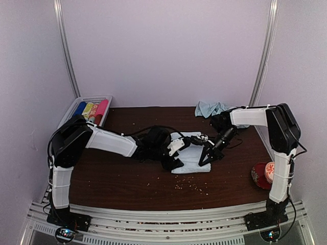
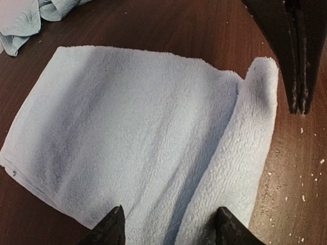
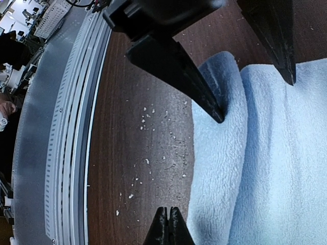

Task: Roll the towels
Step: Roll the towel at the center of the board.

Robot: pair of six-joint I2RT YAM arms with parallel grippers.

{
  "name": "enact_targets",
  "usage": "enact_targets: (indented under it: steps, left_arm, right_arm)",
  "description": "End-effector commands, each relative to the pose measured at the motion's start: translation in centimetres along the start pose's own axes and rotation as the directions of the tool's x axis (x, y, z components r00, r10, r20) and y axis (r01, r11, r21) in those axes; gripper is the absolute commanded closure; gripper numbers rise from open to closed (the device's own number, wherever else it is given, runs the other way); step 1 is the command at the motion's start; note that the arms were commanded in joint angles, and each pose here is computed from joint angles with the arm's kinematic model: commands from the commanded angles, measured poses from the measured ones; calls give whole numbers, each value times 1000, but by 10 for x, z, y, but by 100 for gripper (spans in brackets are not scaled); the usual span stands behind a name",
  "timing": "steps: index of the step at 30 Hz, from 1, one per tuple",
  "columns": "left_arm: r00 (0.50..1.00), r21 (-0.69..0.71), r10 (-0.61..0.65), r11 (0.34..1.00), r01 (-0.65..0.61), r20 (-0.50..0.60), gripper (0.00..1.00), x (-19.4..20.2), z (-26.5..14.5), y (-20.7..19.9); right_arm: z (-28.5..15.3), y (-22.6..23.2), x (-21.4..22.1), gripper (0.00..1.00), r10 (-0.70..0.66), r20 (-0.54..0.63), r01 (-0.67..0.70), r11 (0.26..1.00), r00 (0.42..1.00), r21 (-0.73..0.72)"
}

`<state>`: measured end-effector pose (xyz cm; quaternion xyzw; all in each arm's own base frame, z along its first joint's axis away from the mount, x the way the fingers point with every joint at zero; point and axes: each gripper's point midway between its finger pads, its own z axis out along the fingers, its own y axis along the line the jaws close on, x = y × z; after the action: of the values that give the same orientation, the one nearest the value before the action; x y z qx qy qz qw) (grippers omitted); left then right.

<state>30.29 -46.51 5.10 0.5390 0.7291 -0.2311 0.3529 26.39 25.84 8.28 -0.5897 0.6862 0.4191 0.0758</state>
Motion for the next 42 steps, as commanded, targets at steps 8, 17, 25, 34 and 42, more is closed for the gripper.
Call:
enact_targets:
  steps: [8, 17, 25, 34, 42]
  left_arm:
    - [1000, -23, -16, 1000, 16, 25, 43, -5, 14, 9]
    - [1000, -35, -18, 999, 19, 24, 44, -1, 16, 11]
    - [996, -37, -1, 999, 4, 86, 33, -10, 4, 11]
    - [965, -56, 173, 985, -165, 199, 24, -34, -36, -1]
    - [973, -37, 154, 988, -149, 172, 23, -33, -24, 1]
  right_arm:
    - [8, -42, 5, 100, 110, 17, -111, 986, 994, 123]
    - [8, -65, 21, 100, 196, 17, -196, 963, 980, 184]
    - [9, -74, 37, 100, 246, 9, -244, 952, 969, 184]
    - [15, -75, 43, 100, 271, -7, -267, 951, 963, 157]
    - [2, -68, 29, 100, 229, -1, -226, 962, 973, 156]
